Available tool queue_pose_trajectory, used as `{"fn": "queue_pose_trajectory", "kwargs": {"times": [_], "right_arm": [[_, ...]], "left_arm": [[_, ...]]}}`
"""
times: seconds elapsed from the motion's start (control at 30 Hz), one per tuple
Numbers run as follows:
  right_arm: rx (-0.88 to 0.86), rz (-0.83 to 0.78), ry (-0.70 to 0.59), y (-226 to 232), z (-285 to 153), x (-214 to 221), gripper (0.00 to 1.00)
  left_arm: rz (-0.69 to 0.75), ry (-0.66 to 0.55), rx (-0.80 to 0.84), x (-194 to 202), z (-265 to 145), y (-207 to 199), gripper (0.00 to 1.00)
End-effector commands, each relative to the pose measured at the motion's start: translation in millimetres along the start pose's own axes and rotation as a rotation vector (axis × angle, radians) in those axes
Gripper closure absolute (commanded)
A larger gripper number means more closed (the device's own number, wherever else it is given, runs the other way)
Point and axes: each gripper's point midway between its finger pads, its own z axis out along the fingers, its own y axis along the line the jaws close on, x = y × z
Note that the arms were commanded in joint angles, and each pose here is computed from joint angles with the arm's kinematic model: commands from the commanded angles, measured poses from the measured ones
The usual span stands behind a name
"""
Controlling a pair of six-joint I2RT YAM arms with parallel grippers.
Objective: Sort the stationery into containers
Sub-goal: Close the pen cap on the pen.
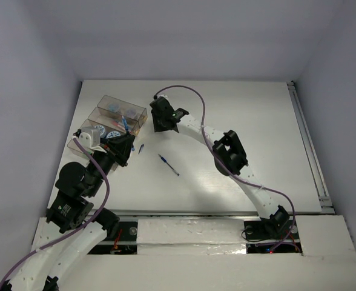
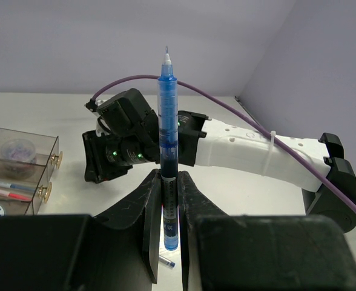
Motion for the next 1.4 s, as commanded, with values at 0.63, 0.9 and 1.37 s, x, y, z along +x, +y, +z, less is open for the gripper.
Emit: {"fn": "queue_pose_trajectory", "kwargs": {"times": [0.63, 0.9, 1.37], "right_arm": [[0.152, -0.178, 0.168, -44, -3, 69, 1.00], [-0.010, 0.011, -0.197, -21, -70, -11, 1.00], [-0.467, 0.355, -0.822, 9, -299, -148, 1.00]], "left_arm": [[-0.010, -0.017, 0.044, -3, 7, -9, 1.00], [-0.044, 0.026, 0.096, 7, 14, -20, 1.00], [-0.089, 0.120, 0.271, 30, 29, -51, 1.00]]}}
